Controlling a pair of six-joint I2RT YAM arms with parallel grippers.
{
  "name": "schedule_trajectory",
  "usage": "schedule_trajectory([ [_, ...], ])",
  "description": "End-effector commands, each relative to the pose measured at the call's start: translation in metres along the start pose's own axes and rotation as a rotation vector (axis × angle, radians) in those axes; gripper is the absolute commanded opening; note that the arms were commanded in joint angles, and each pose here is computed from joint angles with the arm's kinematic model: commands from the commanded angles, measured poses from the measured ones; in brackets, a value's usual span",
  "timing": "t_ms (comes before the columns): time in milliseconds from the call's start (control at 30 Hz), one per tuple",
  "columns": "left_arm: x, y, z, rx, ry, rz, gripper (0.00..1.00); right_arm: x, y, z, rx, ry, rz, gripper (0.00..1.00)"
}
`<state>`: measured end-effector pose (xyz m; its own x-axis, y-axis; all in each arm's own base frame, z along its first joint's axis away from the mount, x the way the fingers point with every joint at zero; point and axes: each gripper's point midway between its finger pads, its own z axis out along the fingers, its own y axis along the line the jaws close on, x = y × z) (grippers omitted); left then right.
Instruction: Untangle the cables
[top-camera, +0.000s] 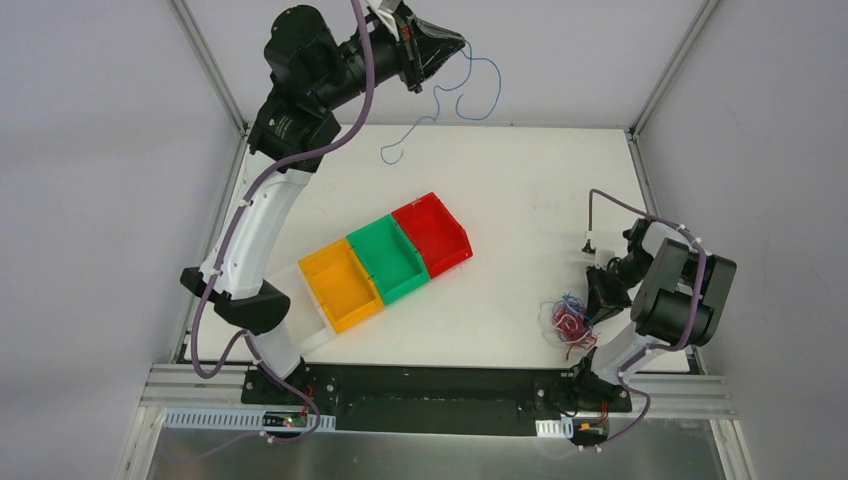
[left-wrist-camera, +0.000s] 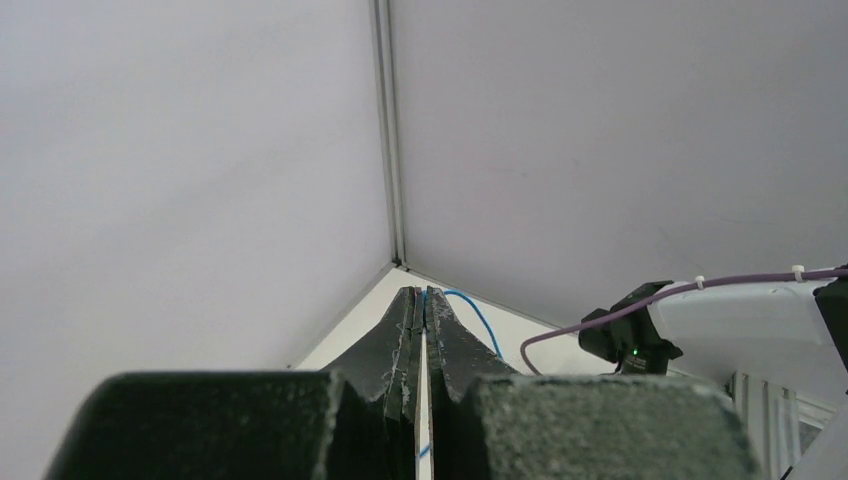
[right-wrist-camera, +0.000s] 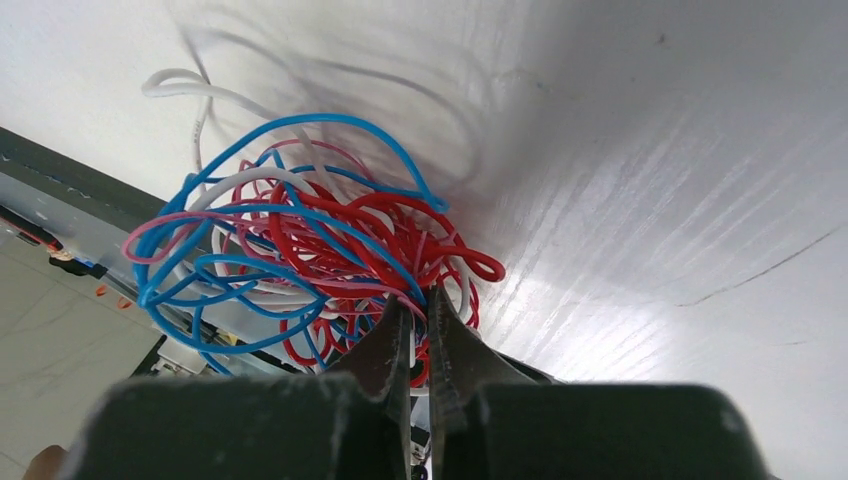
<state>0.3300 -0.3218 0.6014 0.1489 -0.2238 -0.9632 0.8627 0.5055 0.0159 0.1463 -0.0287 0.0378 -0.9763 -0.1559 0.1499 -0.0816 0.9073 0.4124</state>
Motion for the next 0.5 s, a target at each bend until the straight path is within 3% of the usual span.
schedule_trajectory([
  [0, -0.024, -0.003, -0.018, -0.020, -0.053, 0.069, 0.00, -0.004, -0.006, -0.008, 0.023, -0.008, 0.020, 0.00],
  [267, 0.051, 0.002, -0.027, -0.021, 0.116, 0.017, 0.00, -0.019, 0.012, -0.028, -0.038, -0.087, 0.036, 0.00],
  [467, 0.070, -0.003, -0.059, -0.035, 0.190, 0.011, 0.00, -0.019, 0.020, -0.037, -0.055, -0.108, 0.024, 0.00],
])
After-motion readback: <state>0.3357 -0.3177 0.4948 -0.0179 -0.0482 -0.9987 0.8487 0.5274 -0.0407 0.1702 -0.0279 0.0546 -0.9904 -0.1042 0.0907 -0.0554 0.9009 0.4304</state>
